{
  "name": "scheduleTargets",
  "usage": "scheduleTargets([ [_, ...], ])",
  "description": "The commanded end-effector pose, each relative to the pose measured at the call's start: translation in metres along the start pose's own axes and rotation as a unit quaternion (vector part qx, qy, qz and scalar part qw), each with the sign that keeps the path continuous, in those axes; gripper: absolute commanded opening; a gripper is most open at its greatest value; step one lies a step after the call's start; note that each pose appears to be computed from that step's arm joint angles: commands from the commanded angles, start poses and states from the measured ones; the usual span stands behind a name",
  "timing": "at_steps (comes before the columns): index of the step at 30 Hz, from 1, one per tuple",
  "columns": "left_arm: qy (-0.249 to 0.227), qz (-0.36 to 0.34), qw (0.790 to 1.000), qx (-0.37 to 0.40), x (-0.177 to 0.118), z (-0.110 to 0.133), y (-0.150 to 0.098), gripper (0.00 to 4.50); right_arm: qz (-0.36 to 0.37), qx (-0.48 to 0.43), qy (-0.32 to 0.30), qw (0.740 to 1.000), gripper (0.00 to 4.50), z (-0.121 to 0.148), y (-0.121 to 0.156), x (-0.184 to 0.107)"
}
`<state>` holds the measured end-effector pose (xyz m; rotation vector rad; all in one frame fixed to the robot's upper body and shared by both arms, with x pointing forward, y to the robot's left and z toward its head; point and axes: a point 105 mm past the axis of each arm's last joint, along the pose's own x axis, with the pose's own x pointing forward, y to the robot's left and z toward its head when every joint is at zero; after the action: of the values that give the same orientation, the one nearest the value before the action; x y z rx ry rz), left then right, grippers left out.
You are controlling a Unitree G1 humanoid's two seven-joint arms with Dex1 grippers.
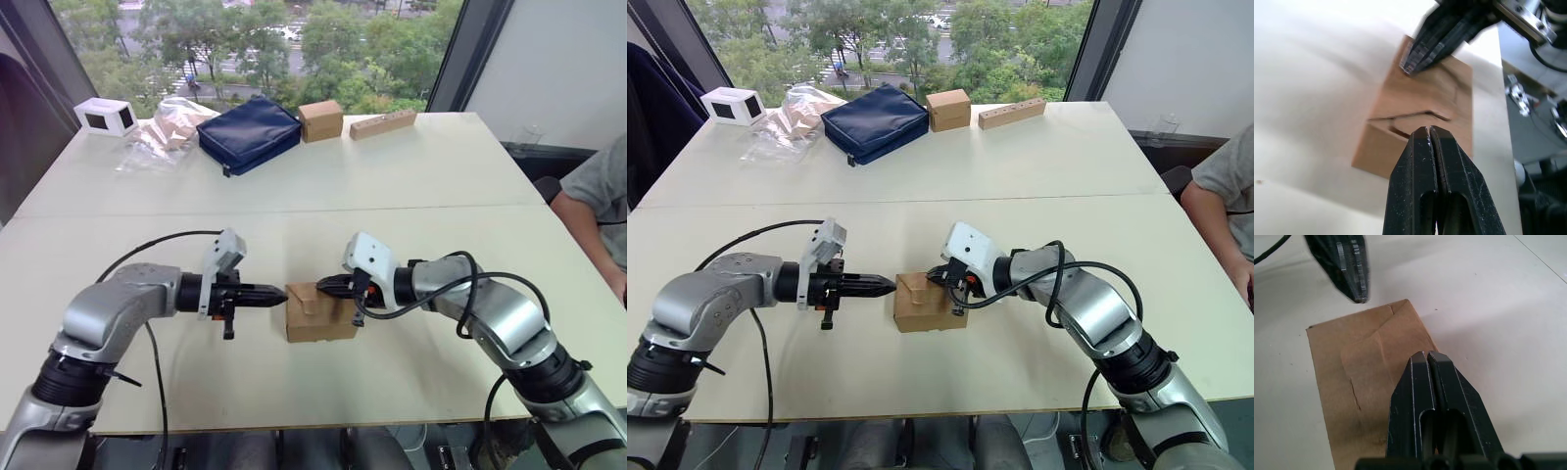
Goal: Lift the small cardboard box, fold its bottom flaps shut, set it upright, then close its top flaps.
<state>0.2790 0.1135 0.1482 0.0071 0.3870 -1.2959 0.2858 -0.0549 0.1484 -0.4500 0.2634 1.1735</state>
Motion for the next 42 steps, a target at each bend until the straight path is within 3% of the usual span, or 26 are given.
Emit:
scheduleTargets([
  [1,-0.017,0.012,0.999,0.024,0.009,0.01,0.004,0.03,-0.008,-0.018,-0.02,1.0,0.0,0.012,0.0,-0.003],
  [10,-0.026,0.023,0.999,0.02,0.024,0.006,0.014,0.03,-0.029,-0.022,-0.05,0.998,0.0,0.027,-0.002,-0.014],
  [14,-0.051,0.025,0.998,0.007,0.026,0.012,0.016,0.03,-0.011,-0.03,-0.066,0.997,0.0,0.033,0.011,-0.025],
  [18,-0.059,0.017,0.998,0.001,0.027,0.015,0.014,0.03,0.017,-0.024,-0.064,0.998,0.0,0.03,0.029,-0.027],
  [25,-0.051,0.013,0.999,0.0,0.028,0.011,0.012,0.03,0.028,-0.023,-0.042,0.998,0.0,0.021,0.037,-0.023],
  [42,-0.054,0.015,0.998,-0.005,0.027,0.013,0.012,0.03,0.003,-0.066,0.005,0.998,0.0,0.003,0.027,-0.012],
])
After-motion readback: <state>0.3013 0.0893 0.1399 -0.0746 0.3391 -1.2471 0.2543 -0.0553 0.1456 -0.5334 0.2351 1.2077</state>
